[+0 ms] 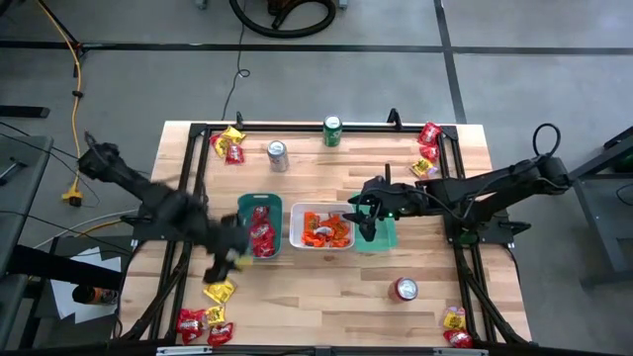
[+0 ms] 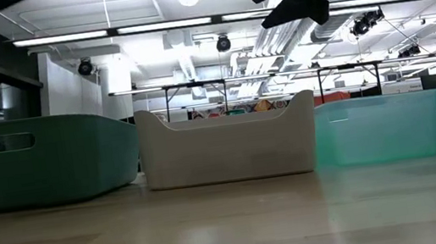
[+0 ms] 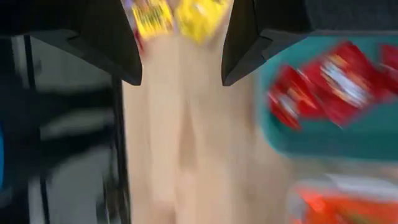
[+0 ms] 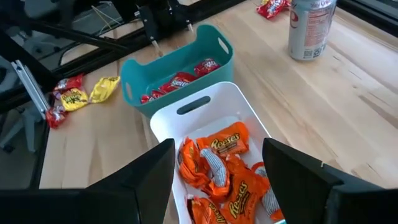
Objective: Sort candy
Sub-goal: Put the red candy into the green bin
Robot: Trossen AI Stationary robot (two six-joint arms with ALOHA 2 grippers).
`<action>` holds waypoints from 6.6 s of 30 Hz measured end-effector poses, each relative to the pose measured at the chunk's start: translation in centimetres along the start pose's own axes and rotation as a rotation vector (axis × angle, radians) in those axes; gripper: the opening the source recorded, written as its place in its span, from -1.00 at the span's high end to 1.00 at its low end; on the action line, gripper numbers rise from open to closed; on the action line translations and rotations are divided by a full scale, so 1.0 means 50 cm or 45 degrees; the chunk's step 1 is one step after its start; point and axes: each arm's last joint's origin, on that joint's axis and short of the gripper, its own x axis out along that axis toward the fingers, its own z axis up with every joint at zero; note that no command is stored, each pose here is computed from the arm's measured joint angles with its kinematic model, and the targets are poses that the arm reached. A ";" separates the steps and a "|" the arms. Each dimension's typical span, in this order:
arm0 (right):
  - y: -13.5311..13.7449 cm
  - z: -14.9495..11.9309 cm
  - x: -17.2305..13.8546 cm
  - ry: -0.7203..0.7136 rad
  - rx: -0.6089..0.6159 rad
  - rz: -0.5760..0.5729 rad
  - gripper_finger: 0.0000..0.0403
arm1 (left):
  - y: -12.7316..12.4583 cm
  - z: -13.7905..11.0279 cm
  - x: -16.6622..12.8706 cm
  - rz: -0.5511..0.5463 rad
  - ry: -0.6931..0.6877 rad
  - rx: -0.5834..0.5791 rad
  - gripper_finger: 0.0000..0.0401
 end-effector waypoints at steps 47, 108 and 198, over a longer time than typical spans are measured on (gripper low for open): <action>-0.018 -0.032 -0.002 0.212 -0.085 -0.109 -0.18 | -0.205 -0.215 0.367 0.290 0.494 -0.133 0.10; 0.023 0.035 -0.003 -0.197 0.138 0.205 -0.18 | 0.167 -0.120 0.074 0.310 -0.961 -0.284 0.06; -0.002 0.057 0.001 -0.299 0.230 0.121 -0.18 | 0.426 -0.047 -0.234 0.847 -1.154 -0.937 0.97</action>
